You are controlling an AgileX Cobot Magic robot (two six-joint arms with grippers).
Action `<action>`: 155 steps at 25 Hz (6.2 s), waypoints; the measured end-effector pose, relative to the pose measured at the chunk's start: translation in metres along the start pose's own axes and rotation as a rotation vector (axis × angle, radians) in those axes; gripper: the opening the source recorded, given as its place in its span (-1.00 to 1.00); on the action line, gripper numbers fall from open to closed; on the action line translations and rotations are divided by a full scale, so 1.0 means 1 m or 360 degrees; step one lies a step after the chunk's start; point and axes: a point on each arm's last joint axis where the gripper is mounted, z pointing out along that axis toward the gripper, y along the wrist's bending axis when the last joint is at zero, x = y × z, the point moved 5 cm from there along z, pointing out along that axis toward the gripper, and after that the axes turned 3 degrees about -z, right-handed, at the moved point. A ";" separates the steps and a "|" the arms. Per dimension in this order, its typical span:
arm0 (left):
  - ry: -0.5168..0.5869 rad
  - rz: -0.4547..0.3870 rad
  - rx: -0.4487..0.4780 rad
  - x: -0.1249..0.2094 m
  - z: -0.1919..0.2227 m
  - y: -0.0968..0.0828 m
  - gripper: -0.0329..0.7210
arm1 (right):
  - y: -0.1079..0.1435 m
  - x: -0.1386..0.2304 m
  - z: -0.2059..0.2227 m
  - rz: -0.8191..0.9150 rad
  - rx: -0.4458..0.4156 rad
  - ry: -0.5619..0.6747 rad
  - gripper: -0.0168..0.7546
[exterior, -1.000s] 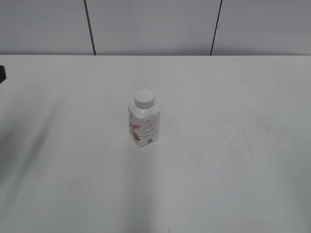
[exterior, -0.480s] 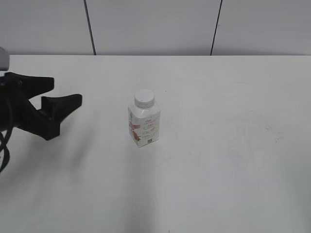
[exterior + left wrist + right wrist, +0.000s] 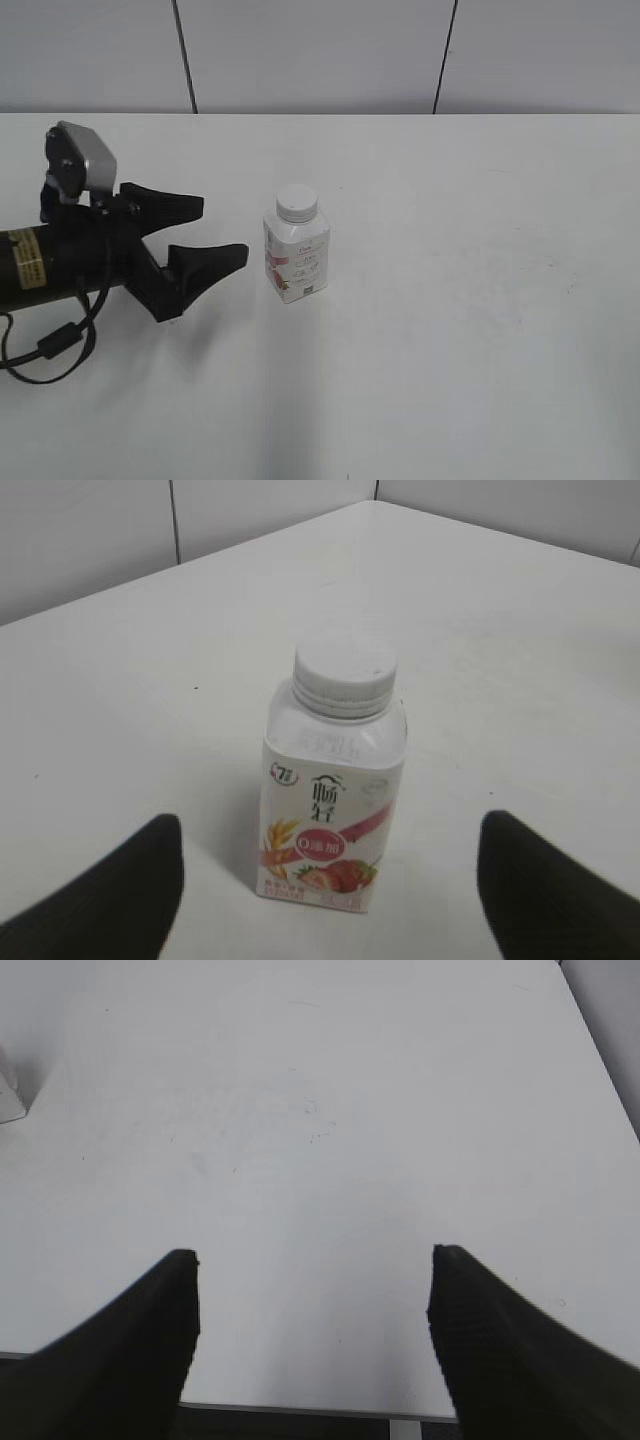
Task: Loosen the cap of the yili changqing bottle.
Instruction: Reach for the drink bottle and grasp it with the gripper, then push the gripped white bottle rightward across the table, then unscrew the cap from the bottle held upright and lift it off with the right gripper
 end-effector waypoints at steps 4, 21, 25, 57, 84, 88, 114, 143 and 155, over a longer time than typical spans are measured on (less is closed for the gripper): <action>-0.0024 0.0022 0.0061 -0.001 0.019 0.006 0.73 | 0.000 0.000 0.000 0.0000 0.0000 0.0000 0.51; -0.0034 0.0088 0.0034 0.024 0.076 0.013 0.70 | 0.000 0.000 0.000 0.0000 0.0000 0.0000 0.51; -0.0051 0.0088 0.0055 0.028 0.084 0.017 0.67 | 0.000 0.000 0.000 0.0000 0.0000 0.0000 0.51; -0.0033 0.0160 0.0420 0.040 0.106 0.004 0.03 | 0.000 0.000 0.000 0.0000 0.0000 0.0000 0.51; -0.0005 0.0259 0.0813 0.049 0.117 0.006 -0.01 | 0.000 0.000 0.000 0.0000 0.0000 0.0000 0.51; -0.0005 0.0257 0.0813 0.049 0.117 0.006 -0.01 | 0.000 0.000 0.000 0.0000 0.0000 0.0000 0.51; -0.0004 0.0258 0.0818 0.049 0.117 0.005 -0.02 | 0.010 -0.038 0.021 0.0492 -0.0225 0.0320 0.51; -0.0005 0.0255 0.0824 0.049 0.116 0.005 -0.02 | 0.063 -0.152 0.237 0.0659 -0.0479 0.1394 0.51; -0.0006 0.0254 0.0825 0.049 0.116 0.005 -0.02 | 0.149 -0.157 0.296 0.0606 -0.0558 0.1534 0.51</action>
